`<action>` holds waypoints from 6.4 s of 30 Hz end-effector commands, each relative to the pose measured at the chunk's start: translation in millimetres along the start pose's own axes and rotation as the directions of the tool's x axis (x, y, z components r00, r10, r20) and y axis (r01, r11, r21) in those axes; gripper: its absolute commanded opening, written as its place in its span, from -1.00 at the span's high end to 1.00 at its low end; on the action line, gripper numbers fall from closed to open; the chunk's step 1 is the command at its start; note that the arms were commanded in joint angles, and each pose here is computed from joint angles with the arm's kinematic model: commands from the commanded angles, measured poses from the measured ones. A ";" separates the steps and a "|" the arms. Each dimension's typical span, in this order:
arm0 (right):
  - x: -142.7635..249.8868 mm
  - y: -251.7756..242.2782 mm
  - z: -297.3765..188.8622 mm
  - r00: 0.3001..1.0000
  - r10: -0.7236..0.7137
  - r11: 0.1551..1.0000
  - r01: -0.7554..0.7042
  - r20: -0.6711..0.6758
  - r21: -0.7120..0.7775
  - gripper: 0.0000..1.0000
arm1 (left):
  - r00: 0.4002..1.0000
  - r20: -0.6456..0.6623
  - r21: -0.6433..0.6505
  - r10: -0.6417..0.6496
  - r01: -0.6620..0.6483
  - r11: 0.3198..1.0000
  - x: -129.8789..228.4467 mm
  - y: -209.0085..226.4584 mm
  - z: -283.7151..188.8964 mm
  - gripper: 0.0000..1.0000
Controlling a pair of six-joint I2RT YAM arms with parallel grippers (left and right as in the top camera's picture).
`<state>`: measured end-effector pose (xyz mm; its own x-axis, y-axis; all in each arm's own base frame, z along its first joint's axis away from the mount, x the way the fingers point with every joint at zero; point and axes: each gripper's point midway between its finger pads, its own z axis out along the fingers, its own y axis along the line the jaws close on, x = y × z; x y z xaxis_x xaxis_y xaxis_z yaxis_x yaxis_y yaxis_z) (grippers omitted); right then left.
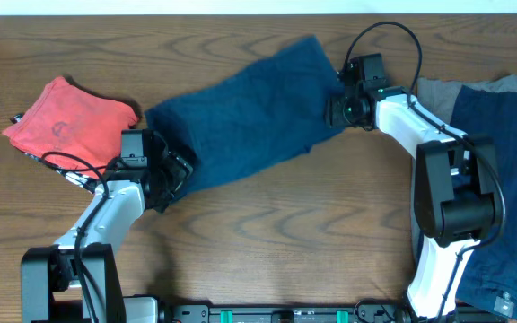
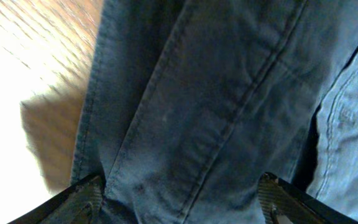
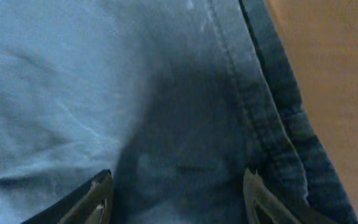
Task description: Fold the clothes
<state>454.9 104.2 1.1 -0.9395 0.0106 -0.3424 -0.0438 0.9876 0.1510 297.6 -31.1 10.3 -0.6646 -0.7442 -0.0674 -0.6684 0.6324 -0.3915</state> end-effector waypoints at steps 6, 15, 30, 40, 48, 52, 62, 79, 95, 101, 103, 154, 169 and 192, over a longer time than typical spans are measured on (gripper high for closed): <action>85.2 -72.2 -33.8 0.949 0.197 0.916 -0.089 -0.245 0.391 -0.24 | 0.964 -0.080 0.069 0.255 -0.250 0.966 29.0 -3.5 -29.4 -0.68; 61.6 -60.7 -107.6 0.971 0.217 0.917 -0.167 -0.102 0.363 -0.94 | 0.937 0.086 0.152 0.338 -0.347 0.925 12.0 -30.0 -59.7 -0.96; 42.5 -31.9 -160.4 0.991 0.134 0.971 -0.132 0.005 0.198 -0.98 | 0.957 0.080 0.111 0.280 -0.288 0.951 -21.4 -28.1 25.4 -0.96; 37.0 -16.1 -156.5 0.999 0.042 0.993 -0.041 -0.002 0.107 -0.50 | 0.953 -0.079 0.343 0.292 -0.249 0.906 13.1 -56.9 20.0 0.88; 50.5 36.0 -136.1 0.994 -0.073 0.990 0.061 -0.087 -0.131 0.98 | 0.950 -0.036 0.446 0.311 -0.263 0.856 11.1 -88.4 -50.0 0.88; 65.4 75.8 -110.0 0.978 -0.152 0.968 0.118 -0.141 -0.222 0.97 | 0.946 0.013 0.470 0.323 -0.291 0.833 13.4 -102.7 -97.3 0.88; 154.7 208.1 -29.4 0.881 -0.387 0.854 0.230 -0.273 -0.467 0.97 | 0.932 0.161 0.539 0.325 -0.359 0.762 8.2 -133.4 -170.0 0.88; 92.5 211.1 -60.4 0.937 -0.348 0.908 0.329 -0.029 -0.260 0.72 | 0.944 0.182 0.562 0.275 -0.330 0.759 -1.0 -143.4 -178.4 0.88; 116.6 40.5 -35.4 0.939 -0.178 0.984 0.178 -0.296 -0.027 0.77 | 0.933 0.177 0.528 0.313 -0.358 0.770 17.3 -158.9 -161.3 0.87; 148.4 35.9 -19.0 0.933 -0.154 0.988 0.153 -0.326 -0.029 0.78 | 0.917 0.148 0.597 0.370 -0.381 0.706 51.6 -202.8 -144.4 0.88; 157.5 37.7 -17.0 0.927 -0.158 0.987 0.154 -0.340 -0.041 0.79 | 0.927 0.128 0.598 0.352 -0.355 0.719 60.3 -211.6 -134.8 0.88; 200.8 99.1 -75.3 0.916 -0.194 0.966 0.117 -0.351 -0.229 0.49 | 0.821 -0.317 0.056 0.474 -0.483 0.874 102.8 -70.7 30.8 0.11; 72.5 -7.3 -50.1 0.991 0.097 0.995 -0.095 0.093 -0.032 0.36 | 0.712 -0.468 0.148 0.523 -0.521 0.841 171.9 -67.2 -36.8 0.49; 71.4 52.3 -103.5 0.995 -0.040 0.988 0.025 -0.094 -0.151 -0.12 | 0.532 0.080 0.469 0.843 -0.766 0.439 55.0 -200.5 13.3 -0.93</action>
<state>349.7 136.5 79.5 -0.9649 -0.0259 -0.2614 -0.1017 0.9544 0.2806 386.0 -182.5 61.2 -0.9114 0.0683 -0.4059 0.2733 0.8378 -0.4727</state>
